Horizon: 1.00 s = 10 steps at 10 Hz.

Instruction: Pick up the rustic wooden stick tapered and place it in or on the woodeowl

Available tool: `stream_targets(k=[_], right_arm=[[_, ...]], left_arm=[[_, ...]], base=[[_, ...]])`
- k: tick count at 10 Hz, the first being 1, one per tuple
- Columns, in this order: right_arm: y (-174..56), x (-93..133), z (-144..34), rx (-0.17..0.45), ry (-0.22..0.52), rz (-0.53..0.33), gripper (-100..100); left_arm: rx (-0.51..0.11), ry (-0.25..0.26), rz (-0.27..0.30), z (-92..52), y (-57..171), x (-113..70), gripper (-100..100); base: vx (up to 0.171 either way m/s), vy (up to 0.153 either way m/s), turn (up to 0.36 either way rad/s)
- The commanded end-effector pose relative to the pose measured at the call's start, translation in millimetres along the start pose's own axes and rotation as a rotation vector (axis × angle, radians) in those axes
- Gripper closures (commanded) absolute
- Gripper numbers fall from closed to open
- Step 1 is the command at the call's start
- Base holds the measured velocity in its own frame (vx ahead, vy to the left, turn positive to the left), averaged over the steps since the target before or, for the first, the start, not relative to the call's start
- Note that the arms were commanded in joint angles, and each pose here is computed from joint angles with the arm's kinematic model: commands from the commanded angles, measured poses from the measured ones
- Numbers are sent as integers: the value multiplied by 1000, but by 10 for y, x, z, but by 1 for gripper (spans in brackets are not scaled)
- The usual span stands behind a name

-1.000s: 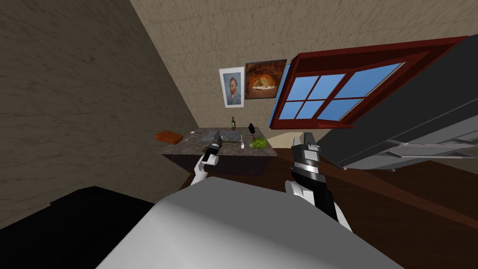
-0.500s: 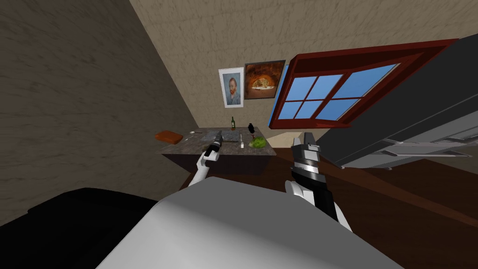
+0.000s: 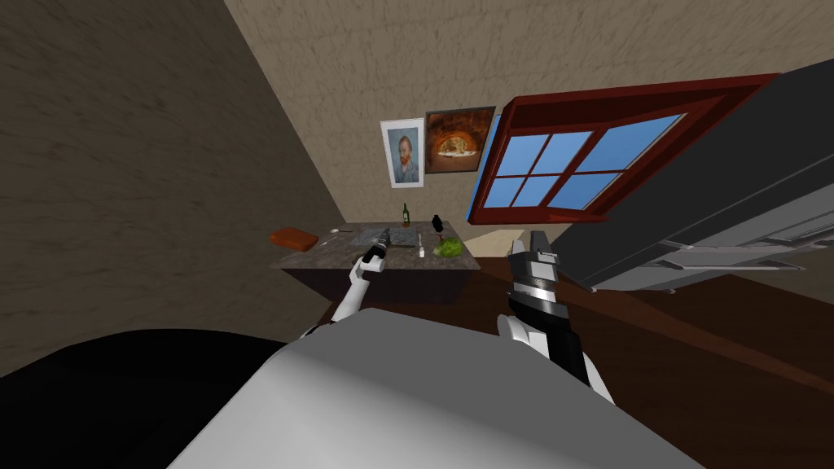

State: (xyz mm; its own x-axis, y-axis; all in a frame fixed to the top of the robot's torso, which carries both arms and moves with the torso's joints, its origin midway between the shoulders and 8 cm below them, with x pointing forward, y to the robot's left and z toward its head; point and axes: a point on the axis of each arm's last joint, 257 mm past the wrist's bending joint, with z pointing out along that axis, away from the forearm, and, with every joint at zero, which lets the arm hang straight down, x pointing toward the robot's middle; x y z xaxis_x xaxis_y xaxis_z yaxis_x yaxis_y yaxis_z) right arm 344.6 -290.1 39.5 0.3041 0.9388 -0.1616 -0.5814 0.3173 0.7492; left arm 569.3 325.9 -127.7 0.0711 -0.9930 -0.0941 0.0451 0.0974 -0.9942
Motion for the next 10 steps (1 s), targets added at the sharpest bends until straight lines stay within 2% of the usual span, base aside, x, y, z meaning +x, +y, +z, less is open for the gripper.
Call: stream_targets(k=[1,2,3,4,5,6,7,8,9,10], right_arm=[[0,0,0,0,0,0,0],[0,0,0,0,0,0,0],[0,0,0,0,0,0,0],[0,0,0,0,0,0,0],[0,0,0,0,0,0,0],[0,0,0,0,0,0,0],[0,0,0,0,0,0,0],[0,0,0,0,0,0,0],[0,0,0,0,0,0,0],[0,0,0,0,0,0,0]], left_arm=[[-54,-4,2,61,134,-29,-100],[-64,-4,2,59,159,-30,-100],[-101,-10,7,189,225,-68,-100],[-127,-11,6,182,293,-71,-100],[-155,-17,13,279,318,-117,-100],[-191,-19,11,292,423,-118,-100],[-214,-26,19,370,412,-167,-100],[-255,-28,16,389,547,-171,-100],[-275,-36,23,466,533,-227,-100],[-317,-39,20,472,666,-233,-100]], base=[[-11,-10,-16],[0,0,0],[-9,-10,-24],[-8,-8,-16],[-7,-12,-24],[-5,-11,-18],[-9,-14,-32],[-7,-11,-18],[-4,-17,-32],[-1,-12,-15]])
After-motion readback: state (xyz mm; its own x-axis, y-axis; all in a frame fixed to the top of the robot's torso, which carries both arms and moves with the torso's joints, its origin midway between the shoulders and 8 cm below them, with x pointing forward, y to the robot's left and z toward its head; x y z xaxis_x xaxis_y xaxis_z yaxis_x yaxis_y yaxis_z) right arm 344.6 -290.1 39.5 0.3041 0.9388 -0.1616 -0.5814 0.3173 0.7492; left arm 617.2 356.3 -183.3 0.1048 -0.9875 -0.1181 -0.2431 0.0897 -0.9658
